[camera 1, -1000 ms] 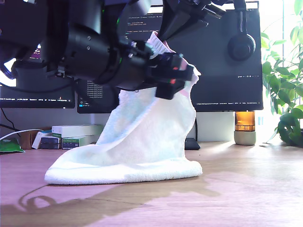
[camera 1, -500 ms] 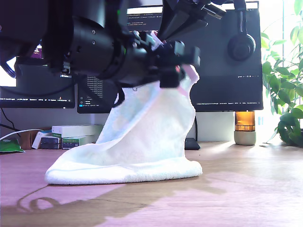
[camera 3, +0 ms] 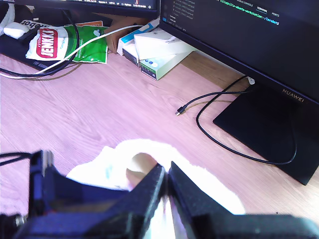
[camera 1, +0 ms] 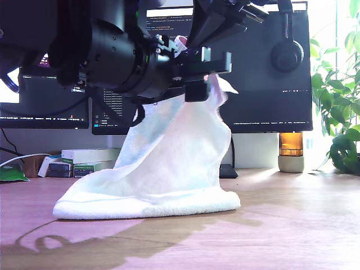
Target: Fold the tea towel to a neat square and place it to the right
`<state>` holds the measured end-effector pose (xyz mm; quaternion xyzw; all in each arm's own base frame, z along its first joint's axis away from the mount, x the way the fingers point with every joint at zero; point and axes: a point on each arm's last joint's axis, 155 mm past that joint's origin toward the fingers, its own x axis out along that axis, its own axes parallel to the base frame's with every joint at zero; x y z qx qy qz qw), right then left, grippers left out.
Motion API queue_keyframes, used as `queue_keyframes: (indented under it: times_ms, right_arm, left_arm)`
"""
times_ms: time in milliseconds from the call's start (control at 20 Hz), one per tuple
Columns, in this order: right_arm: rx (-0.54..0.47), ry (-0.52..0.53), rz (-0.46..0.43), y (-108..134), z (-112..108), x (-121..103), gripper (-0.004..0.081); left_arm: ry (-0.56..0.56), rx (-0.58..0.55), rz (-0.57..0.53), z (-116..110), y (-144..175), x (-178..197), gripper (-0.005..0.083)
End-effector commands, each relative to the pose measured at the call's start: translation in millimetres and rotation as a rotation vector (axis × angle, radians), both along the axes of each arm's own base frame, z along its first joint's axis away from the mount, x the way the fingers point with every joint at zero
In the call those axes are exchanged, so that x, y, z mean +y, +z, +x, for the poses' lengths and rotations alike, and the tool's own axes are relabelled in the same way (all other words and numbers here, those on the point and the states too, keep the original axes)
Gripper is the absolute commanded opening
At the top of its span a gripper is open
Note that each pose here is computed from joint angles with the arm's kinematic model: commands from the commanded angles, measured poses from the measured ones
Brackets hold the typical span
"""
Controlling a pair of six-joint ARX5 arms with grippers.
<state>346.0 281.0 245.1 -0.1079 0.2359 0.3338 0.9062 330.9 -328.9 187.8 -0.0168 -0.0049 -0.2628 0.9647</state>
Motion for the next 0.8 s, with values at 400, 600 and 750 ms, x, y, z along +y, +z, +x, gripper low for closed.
queue_keyframes:
  times_ms: [400, 600, 750]
  right_arm:
    - [-0.012, 0.001, 0.011, 5.5, -0.2, 1.0, -0.0013]
    - [-0.011, 0.000, 0.012, 5.5, -0.2, 1.0, -0.0013]
    - [-0.010, 0.000, 0.013, 5.5, -0.2, 1.0, -0.0013]
  left_arm:
    - [-0.111, 0.002, -0.048, -9.9, 5.8, -17.9, 0.0378]
    - [-0.154, 0.030, -0.078, -18.0, 4.4, -26.7, 0.0378]
    - [-0.156, 0.050, -0.072, -18.2, 0.0, -28.3, 0.0378]
